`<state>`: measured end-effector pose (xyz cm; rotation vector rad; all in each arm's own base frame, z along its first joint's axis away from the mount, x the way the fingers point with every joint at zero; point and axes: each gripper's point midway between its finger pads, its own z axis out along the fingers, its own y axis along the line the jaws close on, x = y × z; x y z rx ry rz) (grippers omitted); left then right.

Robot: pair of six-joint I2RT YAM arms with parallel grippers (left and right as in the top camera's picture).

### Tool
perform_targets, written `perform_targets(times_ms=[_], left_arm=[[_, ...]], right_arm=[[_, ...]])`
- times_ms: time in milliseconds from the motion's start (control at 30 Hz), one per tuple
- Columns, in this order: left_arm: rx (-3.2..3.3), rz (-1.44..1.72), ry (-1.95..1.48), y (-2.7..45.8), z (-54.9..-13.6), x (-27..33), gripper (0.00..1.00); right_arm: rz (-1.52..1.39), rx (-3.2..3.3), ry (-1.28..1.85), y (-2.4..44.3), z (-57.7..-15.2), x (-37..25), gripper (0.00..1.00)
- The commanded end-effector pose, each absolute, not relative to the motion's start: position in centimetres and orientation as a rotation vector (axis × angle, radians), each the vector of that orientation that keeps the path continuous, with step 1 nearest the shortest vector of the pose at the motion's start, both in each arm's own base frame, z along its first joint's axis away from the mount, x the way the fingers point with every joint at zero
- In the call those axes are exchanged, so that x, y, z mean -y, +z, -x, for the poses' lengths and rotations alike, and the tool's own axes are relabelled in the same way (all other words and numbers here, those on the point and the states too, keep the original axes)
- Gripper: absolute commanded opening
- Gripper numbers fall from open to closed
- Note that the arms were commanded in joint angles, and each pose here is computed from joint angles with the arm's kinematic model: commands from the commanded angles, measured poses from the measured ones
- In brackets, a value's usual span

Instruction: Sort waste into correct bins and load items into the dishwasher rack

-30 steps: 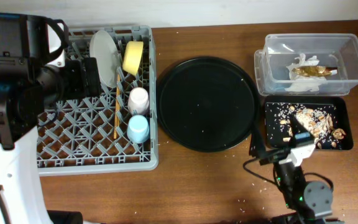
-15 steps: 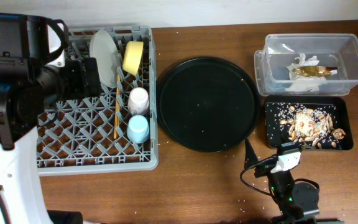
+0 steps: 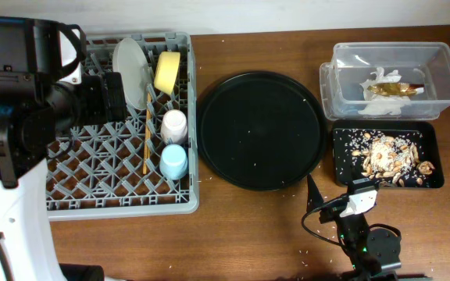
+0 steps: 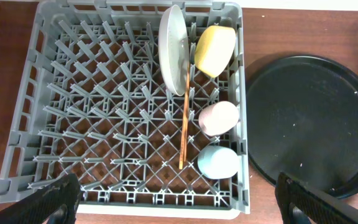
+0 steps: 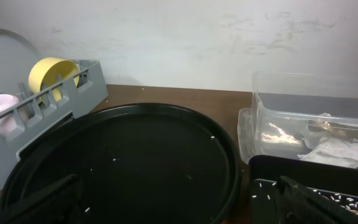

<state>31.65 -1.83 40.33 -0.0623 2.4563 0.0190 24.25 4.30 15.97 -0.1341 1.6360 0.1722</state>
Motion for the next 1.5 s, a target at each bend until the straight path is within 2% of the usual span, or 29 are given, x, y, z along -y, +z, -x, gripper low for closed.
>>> perform_targets(times_ms=[0, 233, 433, 533, 633, 833, 1067, 1233, 1467], left_arm=[[-2.441, 0.071, 0.007, 40.8, -31.2, 1.8, 1.0], [-2.427, 0.07, 0.115, 41.1, -31.1, 0.4, 1.0], [-2.181, 0.11, 0.132, 46.3, -28.3, -0.8, 1.0], [-2.09, 0.047, 0.144, 46.5, -27.3, -0.9, 1.0], [-2.035, 0.036, 0.123, 44.3, -26.7, -1.5, 1.0], [-1.864, 0.056, 0.116, 35.1, -24.2, -1.8, 1.0], [-1.712, 0.063, 0.104, 28.1, -23.5, -1.7, 1.0], [-1.639, 0.066, 0.1, 24.3, -23.1, -1.7, 1.0], [-1.549, 0.069, 0.094, 22.2, -23.5, -1.7, 1.0]], right_arm=[[0.136, -1.638, 0.186, 15.8, -24.2, -4.4, 0.98], [0.136, -1.639, 0.186, 15.8, -24.2, -4.4, 0.98], [0.136, -1.639, 0.186, 15.8, -24.2, -4.4, 0.98], [0.136, -1.638, 0.186, 15.8, -24.2, -4.4, 0.98], [0.136, -1.638, 0.186, 15.8, -24.2, -4.4, 0.99], [0.136, -1.638, 0.186, 15.8, -24.2, -4.4, 0.98], [0.136, -1.638, 0.186, 15.8, -24.2, -4.4, 0.98], [0.136, -1.638, 0.186, 15.8, -24.2, -4.4, 0.98], [0.136, -1.638, 0.186, 15.8, -24.2, -4.4, 0.99]])
